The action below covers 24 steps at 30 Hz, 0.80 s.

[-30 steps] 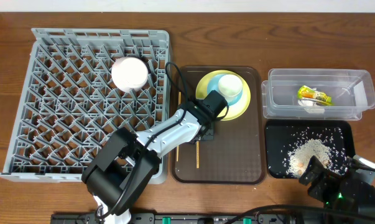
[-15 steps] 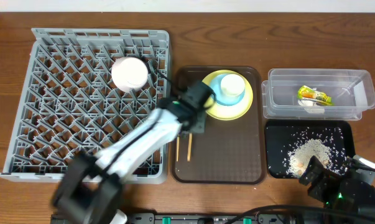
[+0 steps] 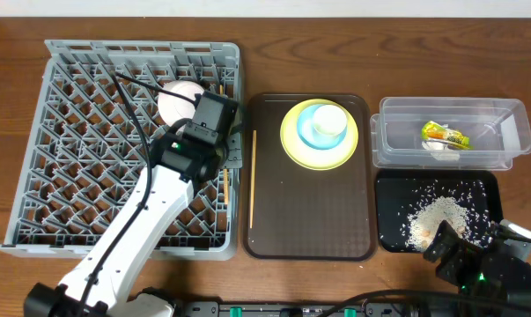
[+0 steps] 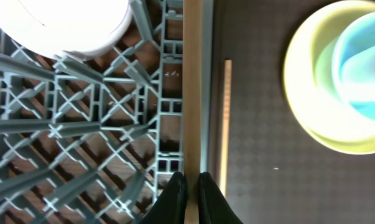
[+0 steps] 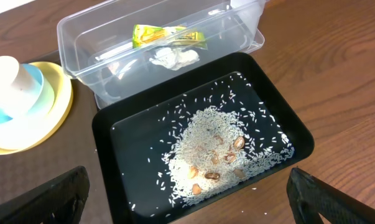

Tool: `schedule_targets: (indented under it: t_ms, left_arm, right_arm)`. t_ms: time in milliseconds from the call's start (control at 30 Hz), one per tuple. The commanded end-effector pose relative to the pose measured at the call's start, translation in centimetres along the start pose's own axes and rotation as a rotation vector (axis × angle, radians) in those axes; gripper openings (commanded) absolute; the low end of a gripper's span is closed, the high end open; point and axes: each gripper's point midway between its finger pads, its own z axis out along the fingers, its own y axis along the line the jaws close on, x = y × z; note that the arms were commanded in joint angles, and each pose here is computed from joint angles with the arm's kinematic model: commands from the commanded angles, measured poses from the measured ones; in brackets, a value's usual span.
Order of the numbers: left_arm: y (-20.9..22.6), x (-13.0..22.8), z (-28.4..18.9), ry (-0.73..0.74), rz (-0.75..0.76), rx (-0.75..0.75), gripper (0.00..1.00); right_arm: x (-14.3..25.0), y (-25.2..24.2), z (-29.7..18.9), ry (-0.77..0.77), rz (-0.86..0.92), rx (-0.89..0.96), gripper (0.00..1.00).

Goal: Sort waste into correct bins and load items into the dishwasher

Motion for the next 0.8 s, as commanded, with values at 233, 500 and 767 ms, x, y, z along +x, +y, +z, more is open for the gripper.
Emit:
schedule_targets:
  t_ms: [233,500,767]
  left_arm:
    - [1.4,0.9,3.2,0.086,0.161,-0.058,0.08]
    - [1.9,1.5,4.5,0.121,0.165,-0.089,0.08]
    - [2.2,1.7,4.7,0.13,0.167,-0.105,0.07]
  right_arm:
    - [-0.1,-0.2,-0.1,-0.006,0.01,0.009,0.99]
    - [-0.1,-0.2,-0.1,-0.006,0.009,0.01,0.99]
    - [-0.1,-0.2,-0.1,-0.006,0.01,0.01,0.99]
